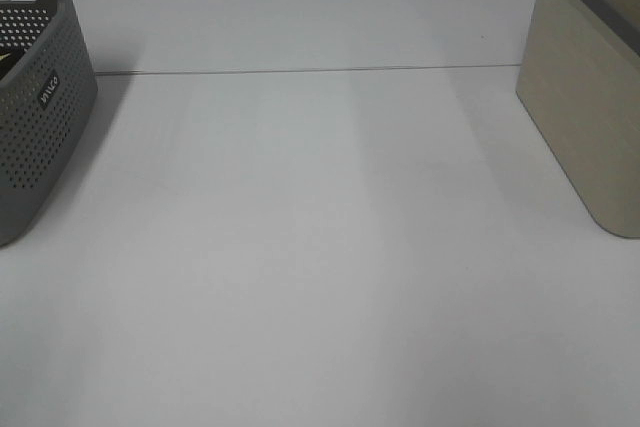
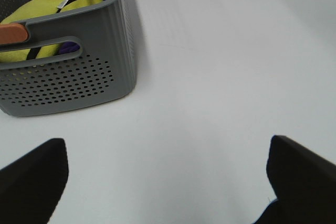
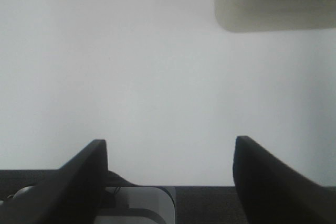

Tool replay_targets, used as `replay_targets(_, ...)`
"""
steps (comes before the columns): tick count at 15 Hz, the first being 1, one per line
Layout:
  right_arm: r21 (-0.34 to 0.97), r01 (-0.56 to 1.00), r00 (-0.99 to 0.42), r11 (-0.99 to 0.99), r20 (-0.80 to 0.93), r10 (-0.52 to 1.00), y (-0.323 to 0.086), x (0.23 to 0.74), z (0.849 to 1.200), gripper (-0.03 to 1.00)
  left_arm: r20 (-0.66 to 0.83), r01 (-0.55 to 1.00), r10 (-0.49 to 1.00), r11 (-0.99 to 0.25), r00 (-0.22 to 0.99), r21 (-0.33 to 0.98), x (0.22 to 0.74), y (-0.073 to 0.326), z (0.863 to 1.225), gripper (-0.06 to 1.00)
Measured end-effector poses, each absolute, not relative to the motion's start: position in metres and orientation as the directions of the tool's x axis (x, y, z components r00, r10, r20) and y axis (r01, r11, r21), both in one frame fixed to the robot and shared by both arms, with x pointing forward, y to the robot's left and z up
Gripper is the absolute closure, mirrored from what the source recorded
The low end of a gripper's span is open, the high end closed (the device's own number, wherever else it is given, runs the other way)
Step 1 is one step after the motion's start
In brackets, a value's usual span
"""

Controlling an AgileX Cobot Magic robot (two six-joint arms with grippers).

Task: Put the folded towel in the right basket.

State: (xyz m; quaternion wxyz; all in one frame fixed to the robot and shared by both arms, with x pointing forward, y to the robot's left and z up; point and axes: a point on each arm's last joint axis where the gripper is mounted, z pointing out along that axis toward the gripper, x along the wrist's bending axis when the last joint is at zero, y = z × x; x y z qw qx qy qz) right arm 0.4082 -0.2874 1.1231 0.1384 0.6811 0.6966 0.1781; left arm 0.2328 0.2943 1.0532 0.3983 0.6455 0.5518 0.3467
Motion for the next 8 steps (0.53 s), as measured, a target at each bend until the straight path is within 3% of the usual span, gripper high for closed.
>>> replay_targets(4, 0.563, 0.826, -0.038, 0.01, 0.039, 0.998, -0.293, 0.312, 1.094, 0.32, 0.008, 0.436, 0.989, -0.074, 0.151, 0.897, 0.233, 0.294, 1.053, -0.03)
replay_targets(8, 0.734, 0.679, -0.044, 0.03, 0.0, 0.999, -0.297, 0.264, 1.073, 0.32, 0.008, 0.436, 0.989, -0.074, 0.151, 0.897, 0.233, 0.294, 1.053, -0.03)
